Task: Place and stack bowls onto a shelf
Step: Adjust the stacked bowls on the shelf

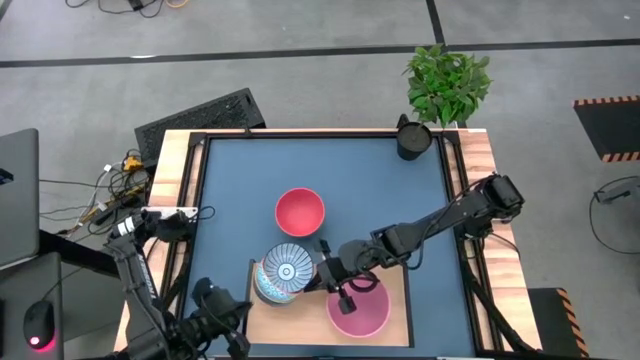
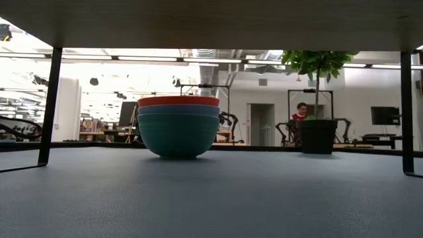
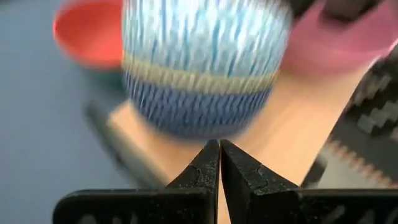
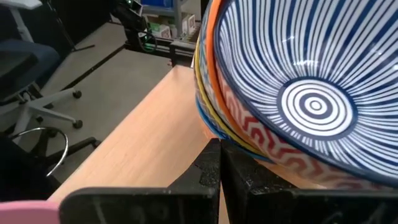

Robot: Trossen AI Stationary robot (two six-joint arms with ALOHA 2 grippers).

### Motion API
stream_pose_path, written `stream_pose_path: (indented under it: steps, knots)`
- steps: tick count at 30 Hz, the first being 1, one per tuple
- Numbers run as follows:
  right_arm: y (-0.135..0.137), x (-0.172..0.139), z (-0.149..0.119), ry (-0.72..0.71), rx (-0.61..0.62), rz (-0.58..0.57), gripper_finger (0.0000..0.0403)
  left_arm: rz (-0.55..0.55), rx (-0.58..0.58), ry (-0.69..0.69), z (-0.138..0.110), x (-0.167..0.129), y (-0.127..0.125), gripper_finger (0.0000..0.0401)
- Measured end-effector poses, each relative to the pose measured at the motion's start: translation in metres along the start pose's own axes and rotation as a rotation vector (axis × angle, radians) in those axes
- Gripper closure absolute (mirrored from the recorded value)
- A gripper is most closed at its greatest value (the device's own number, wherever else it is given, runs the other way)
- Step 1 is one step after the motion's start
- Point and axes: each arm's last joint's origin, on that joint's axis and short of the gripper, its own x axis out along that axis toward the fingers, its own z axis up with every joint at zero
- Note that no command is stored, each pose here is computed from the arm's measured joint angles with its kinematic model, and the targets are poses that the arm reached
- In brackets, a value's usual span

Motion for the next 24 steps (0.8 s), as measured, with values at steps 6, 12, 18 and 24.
stream_pose_path:
  steps: [6,12,18,24]
  knots:
    - [0.001,-0.004,0.003,-0.003,0.001,0.002,0.0375,-0.057,-0.007,-0.29,0.012,0.003,-0.002,0.0401]
    - [0.002,-0.009,0.004,0.018,0.0,-0.01,0.0375,-0.028,0.042,-0.314,0.023,0.016,-0.007,0.0401]
    - [0.002,-0.022,0.009,0.046,-0.018,-0.063,0.0375,-0.016,0.068,-0.279,0.025,0.019,-0.008,0.0401]
    - [0.0,-0.049,0.019,0.094,-0.04,-0.221,0.0375,-0.028,0.053,-0.238,0.02,0.016,-0.008,0.0401]
